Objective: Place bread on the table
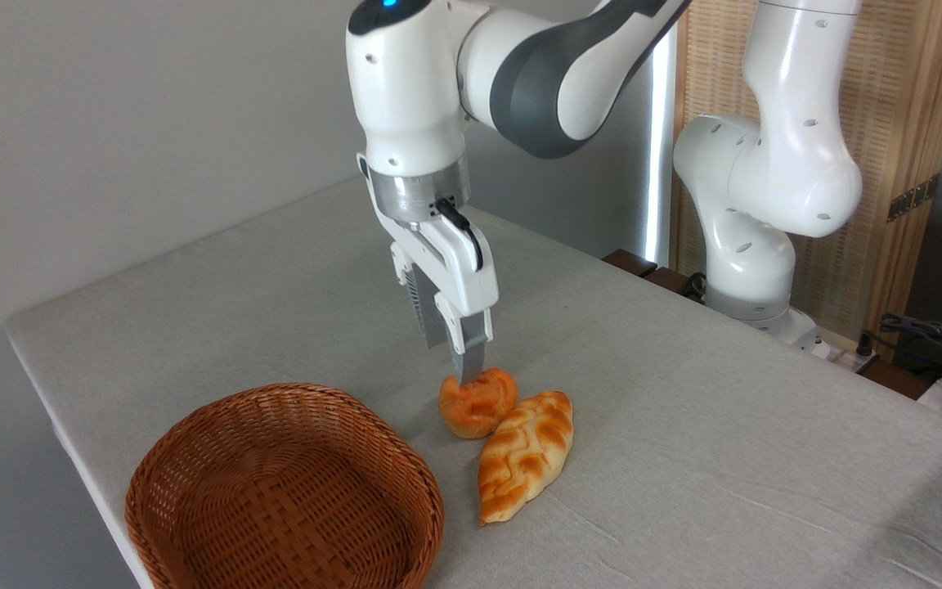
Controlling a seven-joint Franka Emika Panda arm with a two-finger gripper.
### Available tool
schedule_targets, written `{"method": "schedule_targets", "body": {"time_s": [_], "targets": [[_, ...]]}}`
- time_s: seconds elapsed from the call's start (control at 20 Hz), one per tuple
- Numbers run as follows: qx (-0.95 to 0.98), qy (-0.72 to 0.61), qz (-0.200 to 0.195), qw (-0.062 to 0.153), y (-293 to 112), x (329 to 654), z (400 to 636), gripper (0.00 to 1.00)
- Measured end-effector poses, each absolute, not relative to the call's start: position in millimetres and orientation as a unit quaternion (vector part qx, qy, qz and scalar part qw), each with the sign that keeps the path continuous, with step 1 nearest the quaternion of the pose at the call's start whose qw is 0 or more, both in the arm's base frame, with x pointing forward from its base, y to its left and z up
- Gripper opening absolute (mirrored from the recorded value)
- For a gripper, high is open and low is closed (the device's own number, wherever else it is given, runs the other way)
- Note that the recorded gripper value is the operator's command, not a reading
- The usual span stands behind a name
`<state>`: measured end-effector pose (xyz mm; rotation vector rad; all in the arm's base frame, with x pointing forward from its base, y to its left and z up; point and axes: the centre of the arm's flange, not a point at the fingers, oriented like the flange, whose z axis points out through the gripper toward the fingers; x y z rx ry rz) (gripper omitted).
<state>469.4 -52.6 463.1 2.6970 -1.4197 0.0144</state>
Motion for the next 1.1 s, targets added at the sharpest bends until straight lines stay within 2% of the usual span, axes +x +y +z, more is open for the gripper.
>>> {"method": "schedule_targets", "body": {"time_s": [0.3,0.5,0.65,0.85,1.0,1.1], "targets": [[0.897,-0.438,0.056,0.029,-50,487,520,1.00],[0.902,-0.427,0.053,0.032,-34,493,571,1.00],[0.911,-0.405,0.066,0.032,-35,507,605,1.00],[0.918,-0.391,0.065,0.026,-65,531,615,1.00],[0.921,-0.386,0.045,0.026,-61,537,614,1.00],[0.923,-0.385,0.022,0.021,-53,540,623,1.00]]}}
